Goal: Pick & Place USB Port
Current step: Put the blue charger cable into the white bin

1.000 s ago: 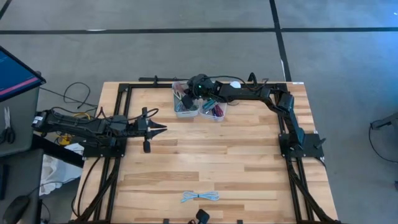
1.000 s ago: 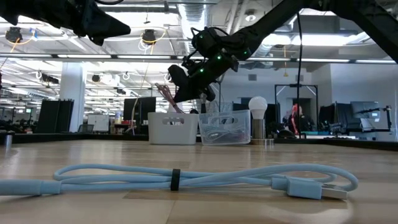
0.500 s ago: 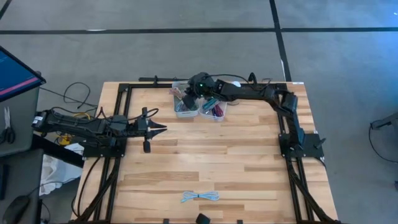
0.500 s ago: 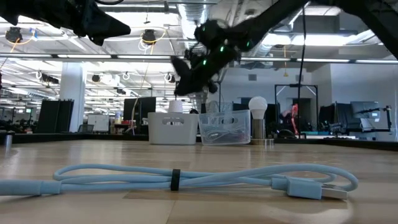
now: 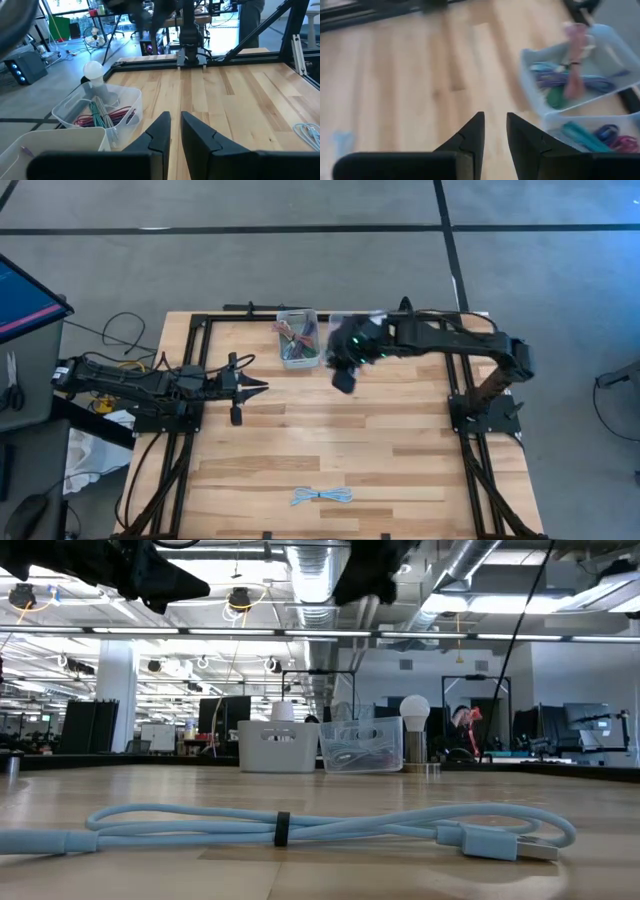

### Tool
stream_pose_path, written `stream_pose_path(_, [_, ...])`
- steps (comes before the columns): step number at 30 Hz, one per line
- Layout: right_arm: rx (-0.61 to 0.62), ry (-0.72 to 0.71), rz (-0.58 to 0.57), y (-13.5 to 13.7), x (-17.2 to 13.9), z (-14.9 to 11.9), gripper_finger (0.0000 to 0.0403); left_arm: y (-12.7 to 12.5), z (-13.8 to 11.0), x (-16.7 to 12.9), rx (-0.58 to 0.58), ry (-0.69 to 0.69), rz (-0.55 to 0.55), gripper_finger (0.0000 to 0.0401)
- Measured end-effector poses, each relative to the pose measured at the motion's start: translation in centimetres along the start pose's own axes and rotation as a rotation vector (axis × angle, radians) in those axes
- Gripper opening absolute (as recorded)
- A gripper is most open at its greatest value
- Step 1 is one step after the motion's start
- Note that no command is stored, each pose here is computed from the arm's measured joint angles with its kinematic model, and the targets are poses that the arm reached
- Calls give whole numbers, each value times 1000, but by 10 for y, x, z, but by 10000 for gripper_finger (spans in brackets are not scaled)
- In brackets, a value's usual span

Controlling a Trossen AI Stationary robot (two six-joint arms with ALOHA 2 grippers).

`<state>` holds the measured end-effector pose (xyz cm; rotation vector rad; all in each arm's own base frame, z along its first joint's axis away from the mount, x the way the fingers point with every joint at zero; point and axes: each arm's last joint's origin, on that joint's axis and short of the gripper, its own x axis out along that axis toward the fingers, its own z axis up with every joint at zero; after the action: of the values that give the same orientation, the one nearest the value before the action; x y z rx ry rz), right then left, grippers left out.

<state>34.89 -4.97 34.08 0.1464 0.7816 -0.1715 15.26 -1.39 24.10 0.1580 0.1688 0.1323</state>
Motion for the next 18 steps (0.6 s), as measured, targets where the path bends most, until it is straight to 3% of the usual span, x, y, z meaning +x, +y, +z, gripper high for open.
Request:
stream_pose_path(6, [-90, -2, 123, 57, -30, -10, 74, 0, 0, 0, 0, 0, 0, 44])
stream_pose_path(9, [-101, -2, 111, 83, -33, -17, 74, 0, 0, 0, 0, -1, 0, 44])
stream_pose_path(18, [-134, 146, 72, 144, -4, -52, 74, 0, 0, 0, -1, -1, 0, 44])
